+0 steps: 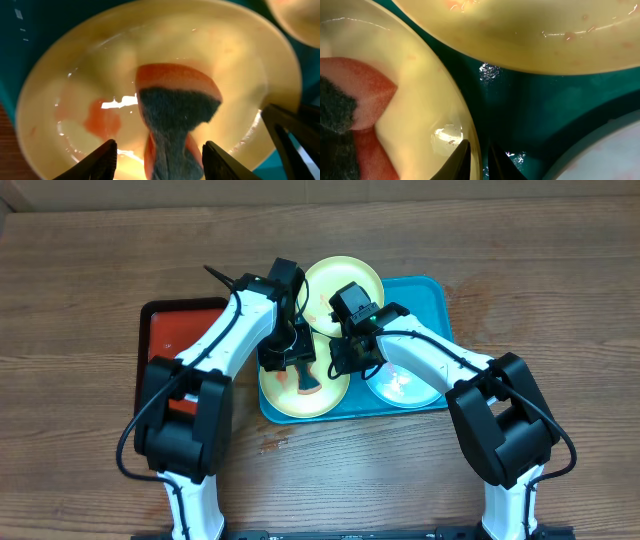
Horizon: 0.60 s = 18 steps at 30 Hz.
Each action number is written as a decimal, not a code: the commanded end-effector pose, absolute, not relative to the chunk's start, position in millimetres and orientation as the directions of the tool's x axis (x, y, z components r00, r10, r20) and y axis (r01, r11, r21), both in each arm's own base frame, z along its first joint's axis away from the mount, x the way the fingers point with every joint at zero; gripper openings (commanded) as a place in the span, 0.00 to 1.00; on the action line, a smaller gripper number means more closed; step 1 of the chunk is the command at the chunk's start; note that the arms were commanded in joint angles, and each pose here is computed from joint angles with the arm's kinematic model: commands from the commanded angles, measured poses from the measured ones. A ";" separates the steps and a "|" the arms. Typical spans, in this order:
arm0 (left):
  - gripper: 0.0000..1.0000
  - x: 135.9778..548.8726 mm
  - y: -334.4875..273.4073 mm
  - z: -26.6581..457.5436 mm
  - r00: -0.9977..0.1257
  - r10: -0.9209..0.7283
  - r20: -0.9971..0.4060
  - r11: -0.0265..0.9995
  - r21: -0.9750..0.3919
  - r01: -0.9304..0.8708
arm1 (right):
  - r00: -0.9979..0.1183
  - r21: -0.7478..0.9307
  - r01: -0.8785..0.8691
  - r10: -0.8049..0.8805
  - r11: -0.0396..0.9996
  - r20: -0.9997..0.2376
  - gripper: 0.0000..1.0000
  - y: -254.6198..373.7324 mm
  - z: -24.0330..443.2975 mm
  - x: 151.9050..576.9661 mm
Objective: Clean dirty plates on tray and stack at the side
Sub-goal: 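Regrasp the sponge with the left gripper and scrub the front-left yellow plate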
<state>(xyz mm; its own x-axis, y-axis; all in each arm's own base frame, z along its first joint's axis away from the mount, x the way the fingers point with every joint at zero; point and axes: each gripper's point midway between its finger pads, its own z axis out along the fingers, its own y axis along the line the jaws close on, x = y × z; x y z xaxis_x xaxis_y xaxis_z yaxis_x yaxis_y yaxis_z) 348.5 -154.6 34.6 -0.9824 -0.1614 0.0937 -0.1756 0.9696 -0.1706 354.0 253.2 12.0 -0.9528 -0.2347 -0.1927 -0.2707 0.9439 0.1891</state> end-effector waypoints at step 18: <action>0.04 352.8 -87.3 9.9 -0.982 -0.190 0.006 0.960 0.211 -0.185 | -0.953 0.196 -0.270 -0.233 0.943 -0.193 0.15 256.4 9.1 355.2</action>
<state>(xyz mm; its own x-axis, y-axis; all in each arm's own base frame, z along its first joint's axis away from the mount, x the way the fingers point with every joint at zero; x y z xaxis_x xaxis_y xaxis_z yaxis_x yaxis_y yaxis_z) 346.0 -136.4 13.0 -0.9818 -0.1613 0.1000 -0.1663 0.9851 -0.0437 355.4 254.1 12.4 -0.9517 -0.2336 -0.1990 -0.2715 0.9433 0.1911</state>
